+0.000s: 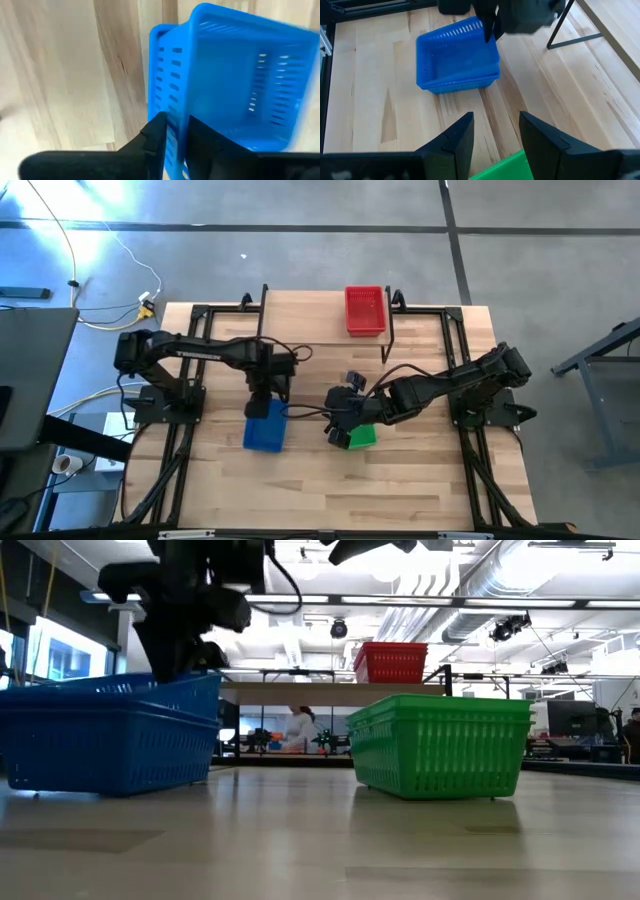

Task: Stack baskets on shelf by color
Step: Stack the bottom blue basket on the top of the stacked blue baskets, then put the stacked green baskets on the shelf

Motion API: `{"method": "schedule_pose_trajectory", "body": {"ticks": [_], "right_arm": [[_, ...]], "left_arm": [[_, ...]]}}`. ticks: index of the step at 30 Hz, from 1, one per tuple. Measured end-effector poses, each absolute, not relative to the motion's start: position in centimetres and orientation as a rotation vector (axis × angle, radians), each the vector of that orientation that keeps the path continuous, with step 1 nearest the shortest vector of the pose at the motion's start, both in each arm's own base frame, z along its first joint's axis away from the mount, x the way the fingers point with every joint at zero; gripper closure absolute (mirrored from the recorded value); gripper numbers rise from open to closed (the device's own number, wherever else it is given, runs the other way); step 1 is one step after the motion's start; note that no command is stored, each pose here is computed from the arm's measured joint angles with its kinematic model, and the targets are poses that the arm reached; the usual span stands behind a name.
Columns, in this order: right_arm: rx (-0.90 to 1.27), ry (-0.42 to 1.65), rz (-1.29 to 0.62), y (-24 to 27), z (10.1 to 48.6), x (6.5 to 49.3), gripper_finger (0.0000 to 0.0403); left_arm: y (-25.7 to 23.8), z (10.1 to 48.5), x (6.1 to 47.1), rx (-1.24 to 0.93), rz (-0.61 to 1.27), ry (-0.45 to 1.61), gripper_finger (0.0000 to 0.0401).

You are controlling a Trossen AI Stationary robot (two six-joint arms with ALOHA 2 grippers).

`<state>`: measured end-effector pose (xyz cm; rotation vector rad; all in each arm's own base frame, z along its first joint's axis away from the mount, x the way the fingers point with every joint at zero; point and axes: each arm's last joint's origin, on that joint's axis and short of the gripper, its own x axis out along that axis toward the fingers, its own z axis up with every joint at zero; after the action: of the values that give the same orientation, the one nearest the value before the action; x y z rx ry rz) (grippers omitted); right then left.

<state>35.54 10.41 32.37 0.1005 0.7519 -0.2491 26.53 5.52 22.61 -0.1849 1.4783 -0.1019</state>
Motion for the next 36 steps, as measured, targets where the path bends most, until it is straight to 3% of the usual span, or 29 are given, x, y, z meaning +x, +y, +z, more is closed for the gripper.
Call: {"method": "schedule_pose_trajectory", "body": {"ticks": [12,27,36], "right_arm": [[0.108,0.755,-0.233,10.5,32.4,35.6,0.0258],[0.186,0.755,-0.238,10.5,32.4,35.6,0.0258],[0.260,0.794,-0.312,10.3,32.0,35.1,0.0258]], "left_arm": [[5.5,20.6,27.4,-0.156,-0.153,1.553,0.0389],[5.3,21.2,27.0,-0.171,-0.135,1.552,0.0271],[5.2,22.8,26.3,-0.118,-0.089,1.524,0.0265]]}}
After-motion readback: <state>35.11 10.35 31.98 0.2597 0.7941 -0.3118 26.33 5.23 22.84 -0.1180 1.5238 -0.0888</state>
